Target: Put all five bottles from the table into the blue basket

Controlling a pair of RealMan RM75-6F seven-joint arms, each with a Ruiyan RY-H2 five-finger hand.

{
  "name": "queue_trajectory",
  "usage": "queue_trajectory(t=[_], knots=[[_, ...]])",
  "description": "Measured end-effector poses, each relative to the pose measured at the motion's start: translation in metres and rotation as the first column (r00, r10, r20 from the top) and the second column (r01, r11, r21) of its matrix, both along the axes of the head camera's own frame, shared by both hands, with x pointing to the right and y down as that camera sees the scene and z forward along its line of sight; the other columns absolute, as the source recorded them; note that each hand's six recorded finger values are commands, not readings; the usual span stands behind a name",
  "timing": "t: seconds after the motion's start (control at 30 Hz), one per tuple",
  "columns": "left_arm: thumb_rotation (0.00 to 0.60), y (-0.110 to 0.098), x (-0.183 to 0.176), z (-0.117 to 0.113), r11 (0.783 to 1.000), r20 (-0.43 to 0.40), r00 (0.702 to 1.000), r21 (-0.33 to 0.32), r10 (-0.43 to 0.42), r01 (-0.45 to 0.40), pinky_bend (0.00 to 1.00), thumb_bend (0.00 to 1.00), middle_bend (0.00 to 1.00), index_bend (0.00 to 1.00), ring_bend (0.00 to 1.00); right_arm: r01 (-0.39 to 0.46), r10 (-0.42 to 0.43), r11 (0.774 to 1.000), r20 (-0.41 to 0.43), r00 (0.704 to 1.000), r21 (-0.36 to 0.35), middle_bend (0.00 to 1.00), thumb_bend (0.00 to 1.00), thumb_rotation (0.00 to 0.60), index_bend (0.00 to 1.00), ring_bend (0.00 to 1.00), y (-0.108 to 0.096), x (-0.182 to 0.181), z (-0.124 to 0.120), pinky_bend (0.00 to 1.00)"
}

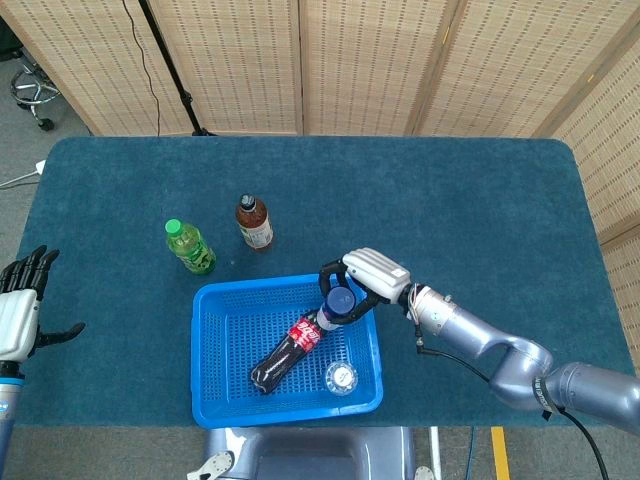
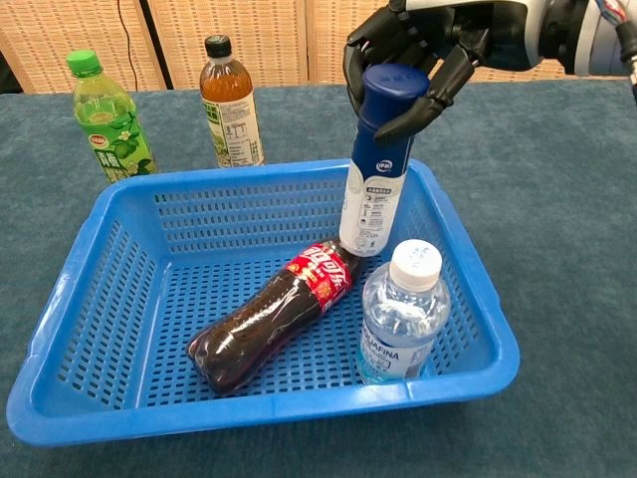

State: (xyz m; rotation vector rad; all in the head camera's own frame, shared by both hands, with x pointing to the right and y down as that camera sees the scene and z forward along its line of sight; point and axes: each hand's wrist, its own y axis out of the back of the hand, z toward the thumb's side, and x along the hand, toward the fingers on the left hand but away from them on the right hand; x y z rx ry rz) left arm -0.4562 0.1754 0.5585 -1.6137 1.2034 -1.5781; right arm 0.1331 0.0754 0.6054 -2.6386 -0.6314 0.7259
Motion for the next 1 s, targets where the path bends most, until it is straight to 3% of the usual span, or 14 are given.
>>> queue_trajectory(t=[0.07,0.13,0.2,0.23,0.37,0.4,0.5,0.63,0.73,0.9,1.0], knots=[[0.600,0.000,0.000,0.000,1.000,0.000,1.000,0.000,0.000,0.000,0.00,0.00,0.00,0.00,0.00,0.013,-0.012,1.000,-0.020,1.000,0.014,0.60,0.39,0.600,0.53,0.63,0.003,0.002,0.004,0.80],[0.600,0.000,0.000,0.000,1.000,-0.001,1.000,0.001,0.000,0.000,0.00,0.00,0.00,0.00,0.00,0.031,-0.030,0.999,-0.042,0.999,0.029,0.53,0.32,0.600,0.46,0.58,0.005,0.005,0.007,0.79],[0.600,0.000,0.000,-0.001,1.000,-0.002,1.000,0.002,0.000,0.000,0.00,0.00,0.00,0.00,0.00,0.060,-0.056,0.997,-0.071,0.996,0.052,0.40,0.09,0.600,0.34,0.47,0.009,0.008,0.011,0.74],[0.600,0.000,0.000,-0.001,1.000,-0.003,1.000,0.002,-0.001,0.001,0.00,0.00,0.00,0.00,0.00,0.068,-0.063,0.996,-0.081,0.995,0.061,0.35,0.03,0.600,0.30,0.43,0.009,0.009,0.011,0.71],[0.600,0.000,-0.001,-0.001,1.000,-0.005,1.000,0.004,-0.001,0.001,0.00,0.00,0.00,0.00,0.00,0.092,-0.080,0.991,-0.116,0.990,0.102,0.06,0.00,0.600,0.05,0.07,0.010,0.014,0.009,0.38],[0.600,0.000,-0.001,-0.002,1.000,-0.007,1.000,0.004,-0.001,0.001,0.00,0.00,0.00,0.00,0.00,0.091,-0.078,0.990,-0.117,0.990,0.106,0.02,0.00,0.600,0.02,0.03,0.010,0.014,0.007,0.32],[0.600,0.000,-0.001,-0.002,1.000,-0.011,1.000,0.006,-0.001,0.001,0.00,0.00,0.00,0.00,0.00,0.078,-0.062,0.989,-0.123,0.990,0.129,0.00,0.00,0.600,0.00,0.00,0.008,0.017,-0.001,0.22],[0.600,-0.002,0.000,-0.004,1.000,-0.027,1.000,0.018,0.005,-0.005,0.00,0.00,0.00,0.00,0.00,0.048,-0.020,0.981,-0.148,0.989,0.187,0.00,0.00,0.600,0.00,0.00,-0.001,0.026,-0.013,0.21],[0.600,-0.004,0.000,-0.006,0.999,-0.053,0.999,0.033,0.012,-0.010,0.00,0.00,0.00,0.00,0.00,0.016,0.033,0.963,-0.179,0.983,0.268,0.00,0.00,0.600,0.00,0.00,-0.009,0.043,-0.024,0.18],[0.600,-0.010,0.001,-0.011,0.998,-0.119,0.993,0.062,0.022,-0.014,0.00,0.00,0.00,0.00,0.00,-0.056,0.182,0.899,-0.253,0.950,0.434,0.00,0.00,0.600,0.00,0.00,-0.016,0.096,-0.047,0.11],[0.600,-0.017,0.001,-0.012,0.996,-0.178,0.984,0.083,0.031,-0.016,0.00,0.00,0.00,0.00,0.00,-0.095,0.286,0.857,-0.314,0.905,0.506,0.00,0.00,0.600,0.00,0.00,-0.007,0.139,-0.055,0.08]])
